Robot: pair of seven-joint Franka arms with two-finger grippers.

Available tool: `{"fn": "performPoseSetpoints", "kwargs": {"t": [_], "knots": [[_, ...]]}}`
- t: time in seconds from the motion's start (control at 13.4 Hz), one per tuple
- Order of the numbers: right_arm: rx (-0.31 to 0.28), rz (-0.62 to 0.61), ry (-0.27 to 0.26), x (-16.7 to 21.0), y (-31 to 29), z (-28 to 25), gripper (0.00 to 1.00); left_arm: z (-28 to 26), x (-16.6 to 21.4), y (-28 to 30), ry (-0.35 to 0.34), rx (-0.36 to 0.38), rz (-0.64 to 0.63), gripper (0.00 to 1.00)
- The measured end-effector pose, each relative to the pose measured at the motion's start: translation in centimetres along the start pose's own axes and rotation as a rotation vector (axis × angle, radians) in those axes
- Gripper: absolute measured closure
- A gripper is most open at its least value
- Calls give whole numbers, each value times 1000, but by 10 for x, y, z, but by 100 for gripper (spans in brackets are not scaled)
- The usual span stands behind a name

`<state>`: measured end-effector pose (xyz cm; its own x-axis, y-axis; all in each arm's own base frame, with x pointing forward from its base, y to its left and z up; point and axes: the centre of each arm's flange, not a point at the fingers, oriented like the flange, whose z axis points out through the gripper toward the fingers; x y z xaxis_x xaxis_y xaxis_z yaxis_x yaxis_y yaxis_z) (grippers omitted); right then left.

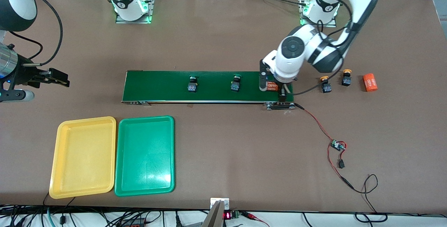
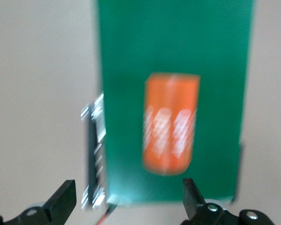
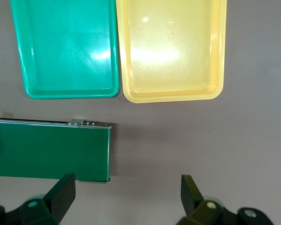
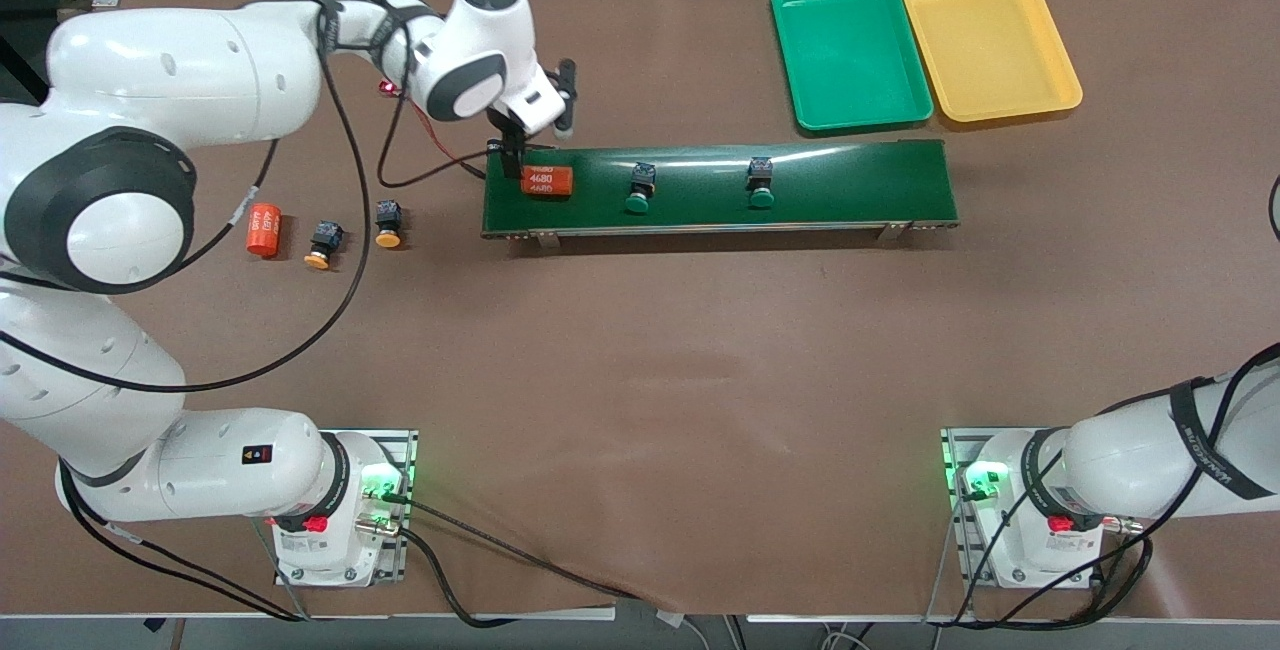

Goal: Sort buttons by color to trays
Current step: 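Set the orange cylinder on the conveyor belt and open the left gripper, then grasp a belt button with the right gripper while the left gripper grasps another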

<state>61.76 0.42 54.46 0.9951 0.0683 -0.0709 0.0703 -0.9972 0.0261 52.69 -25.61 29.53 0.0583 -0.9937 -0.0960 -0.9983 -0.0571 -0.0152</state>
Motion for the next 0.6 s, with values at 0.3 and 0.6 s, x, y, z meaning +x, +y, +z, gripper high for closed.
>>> {"fn": "performPoseSetpoints", "kwargs": {"t": [0.3,0.6], "knots": [[-4,-70,-1,3,-44,3,0,13,-128,-53,-13,-6,-223,0],[11,-90,-11,5,-59,9,0,56,-204,-65,56,-123,-515,0]]}}
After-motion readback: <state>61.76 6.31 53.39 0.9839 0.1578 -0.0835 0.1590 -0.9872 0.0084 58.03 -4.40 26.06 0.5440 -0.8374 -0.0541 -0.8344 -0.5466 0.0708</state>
